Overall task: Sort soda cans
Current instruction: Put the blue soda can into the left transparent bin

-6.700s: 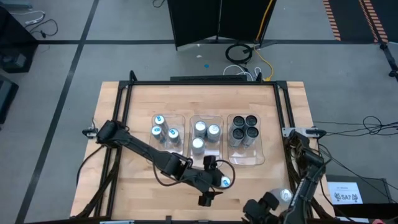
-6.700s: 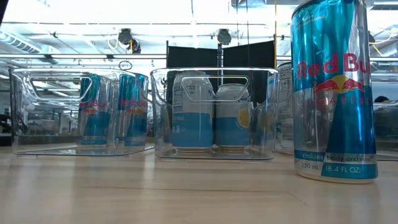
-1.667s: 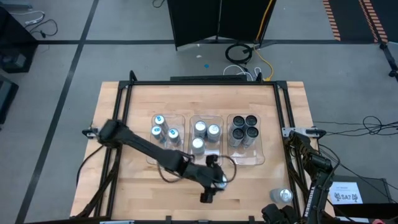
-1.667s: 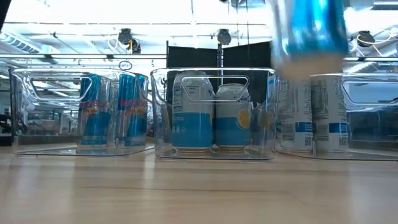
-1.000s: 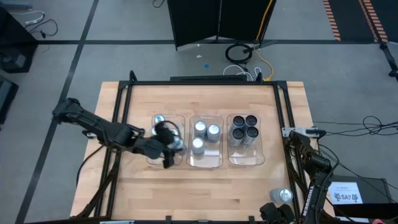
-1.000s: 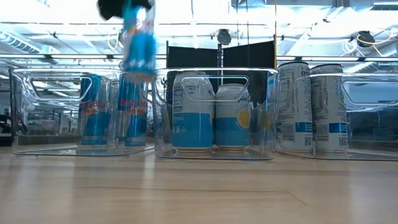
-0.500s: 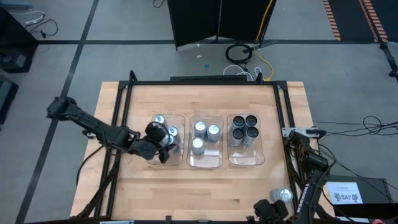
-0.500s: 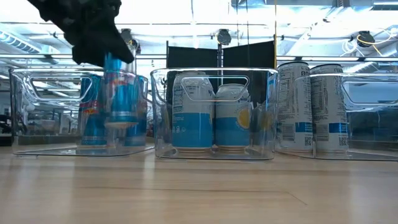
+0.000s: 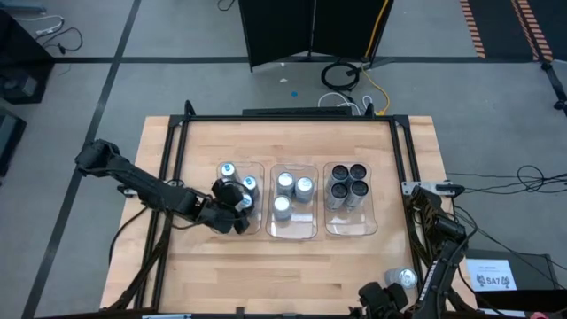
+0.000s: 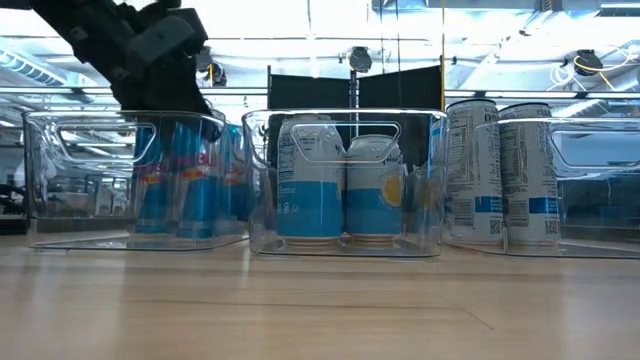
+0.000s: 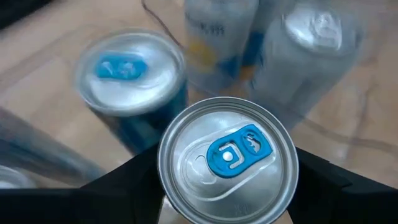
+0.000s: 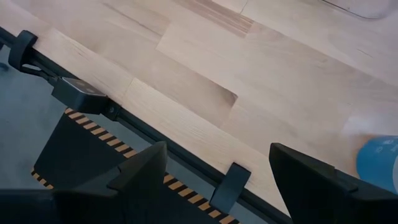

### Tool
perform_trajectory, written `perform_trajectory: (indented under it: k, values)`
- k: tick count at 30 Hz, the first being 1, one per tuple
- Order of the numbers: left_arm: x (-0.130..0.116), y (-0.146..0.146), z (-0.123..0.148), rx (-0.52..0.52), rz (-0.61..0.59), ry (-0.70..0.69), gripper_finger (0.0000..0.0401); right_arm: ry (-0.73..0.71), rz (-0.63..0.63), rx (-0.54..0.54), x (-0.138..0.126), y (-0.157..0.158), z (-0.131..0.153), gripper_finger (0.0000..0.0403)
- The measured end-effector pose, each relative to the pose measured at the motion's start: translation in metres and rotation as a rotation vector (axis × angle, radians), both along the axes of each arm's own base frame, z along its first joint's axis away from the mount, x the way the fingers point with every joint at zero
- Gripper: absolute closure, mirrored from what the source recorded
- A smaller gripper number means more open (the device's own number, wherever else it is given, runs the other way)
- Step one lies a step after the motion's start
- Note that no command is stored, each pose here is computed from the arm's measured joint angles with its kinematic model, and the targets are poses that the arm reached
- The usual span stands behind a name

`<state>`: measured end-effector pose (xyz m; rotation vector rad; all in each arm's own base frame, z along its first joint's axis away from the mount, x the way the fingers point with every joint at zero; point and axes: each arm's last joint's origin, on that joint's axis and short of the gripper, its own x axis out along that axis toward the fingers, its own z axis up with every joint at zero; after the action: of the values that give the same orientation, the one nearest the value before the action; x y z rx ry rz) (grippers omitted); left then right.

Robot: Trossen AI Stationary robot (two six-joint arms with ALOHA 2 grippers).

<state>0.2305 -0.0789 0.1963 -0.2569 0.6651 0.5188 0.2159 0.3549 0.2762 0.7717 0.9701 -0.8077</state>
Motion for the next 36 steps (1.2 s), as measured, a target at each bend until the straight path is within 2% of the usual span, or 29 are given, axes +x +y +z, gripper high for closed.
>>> perform_trajectory:
  k: [6, 17, 27, 36]
  values:
    - [0.001, -0.003, -0.001, 0.002, -0.009, -0.007, 0.0137, 0.001, 0.003, 0.0, 0.0, 0.0, 0.0, 0.0126]
    - [0.005, 0.013, 0.0, 0.081, 0.055, -0.003, 0.0137, 0.007, 0.026, -0.01, 0.0, 0.0, 0.0, 0.0126]
    - [0.007, 0.019, 0.0, 0.082, 0.083, -0.009, 0.0137, 0.007, 0.026, -0.009, 0.0, 0.0, 0.0, 0.0126]
    - [0.007, 0.018, 0.0, 0.053, 0.062, 0.0, 0.0137, 0.007, 0.027, -0.009, 0.0, 0.0, 0.0, 0.0126]
